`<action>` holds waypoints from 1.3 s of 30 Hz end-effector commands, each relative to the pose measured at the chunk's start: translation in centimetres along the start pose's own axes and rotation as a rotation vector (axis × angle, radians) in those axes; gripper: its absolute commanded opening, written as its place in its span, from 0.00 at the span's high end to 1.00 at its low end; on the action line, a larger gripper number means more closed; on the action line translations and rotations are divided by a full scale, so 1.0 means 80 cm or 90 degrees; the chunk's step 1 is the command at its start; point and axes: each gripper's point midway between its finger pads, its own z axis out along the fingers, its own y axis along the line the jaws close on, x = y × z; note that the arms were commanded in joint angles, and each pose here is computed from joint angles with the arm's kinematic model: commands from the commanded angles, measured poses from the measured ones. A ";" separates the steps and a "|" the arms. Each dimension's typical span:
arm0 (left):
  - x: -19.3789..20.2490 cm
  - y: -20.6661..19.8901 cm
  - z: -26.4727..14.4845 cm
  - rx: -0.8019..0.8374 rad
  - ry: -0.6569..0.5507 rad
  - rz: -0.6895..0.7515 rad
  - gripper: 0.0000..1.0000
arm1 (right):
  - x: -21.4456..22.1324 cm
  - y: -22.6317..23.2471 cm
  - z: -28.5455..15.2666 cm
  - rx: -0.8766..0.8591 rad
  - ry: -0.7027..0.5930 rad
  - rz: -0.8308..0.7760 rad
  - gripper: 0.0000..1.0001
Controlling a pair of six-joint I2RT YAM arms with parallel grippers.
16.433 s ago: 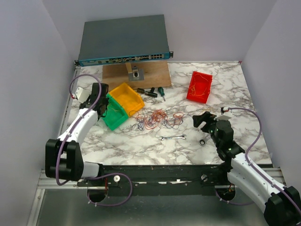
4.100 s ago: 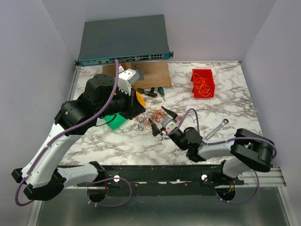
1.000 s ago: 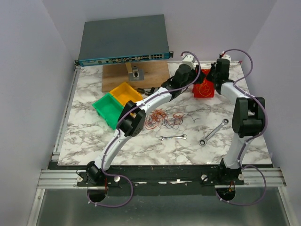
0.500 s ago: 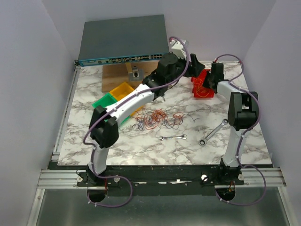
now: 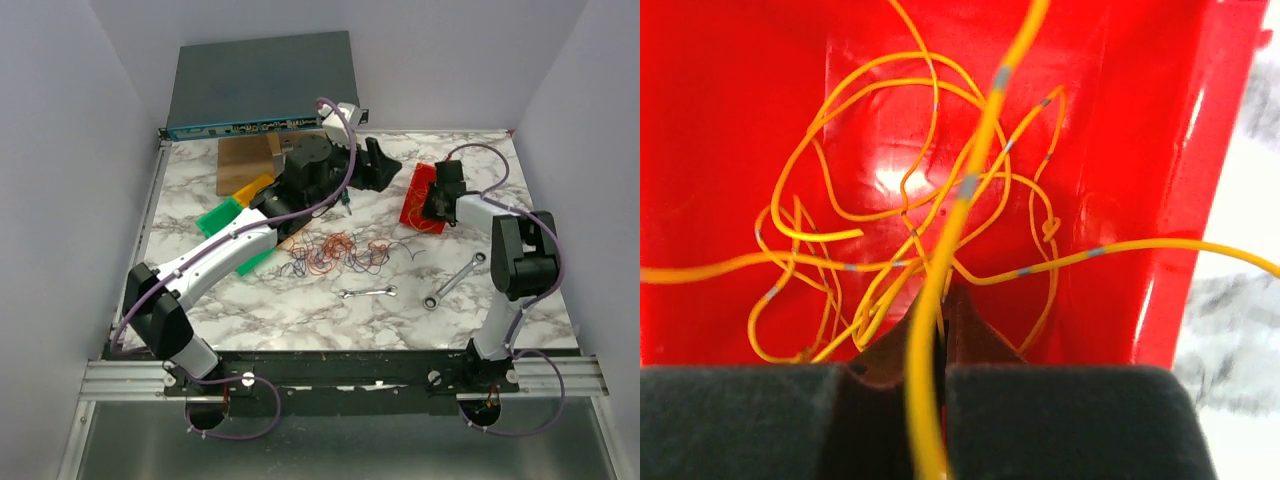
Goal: Untangle the cables
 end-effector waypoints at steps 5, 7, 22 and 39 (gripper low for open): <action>-0.018 -0.011 -0.081 -0.004 -0.030 -0.013 0.28 | 0.036 0.000 -0.077 0.075 -0.026 0.031 0.99; -0.017 -0.008 -0.098 -0.006 -0.052 -0.028 0.28 | 0.025 -0.003 -0.076 0.092 -0.040 0.035 0.99; 0.028 0.034 -0.184 -0.081 -0.048 -0.020 0.28 | 0.004 0.001 0.037 0.189 -0.017 0.046 0.97; 0.058 0.051 -0.231 -0.112 -0.033 -0.035 0.28 | -0.059 0.022 -0.089 0.098 -0.075 0.062 0.49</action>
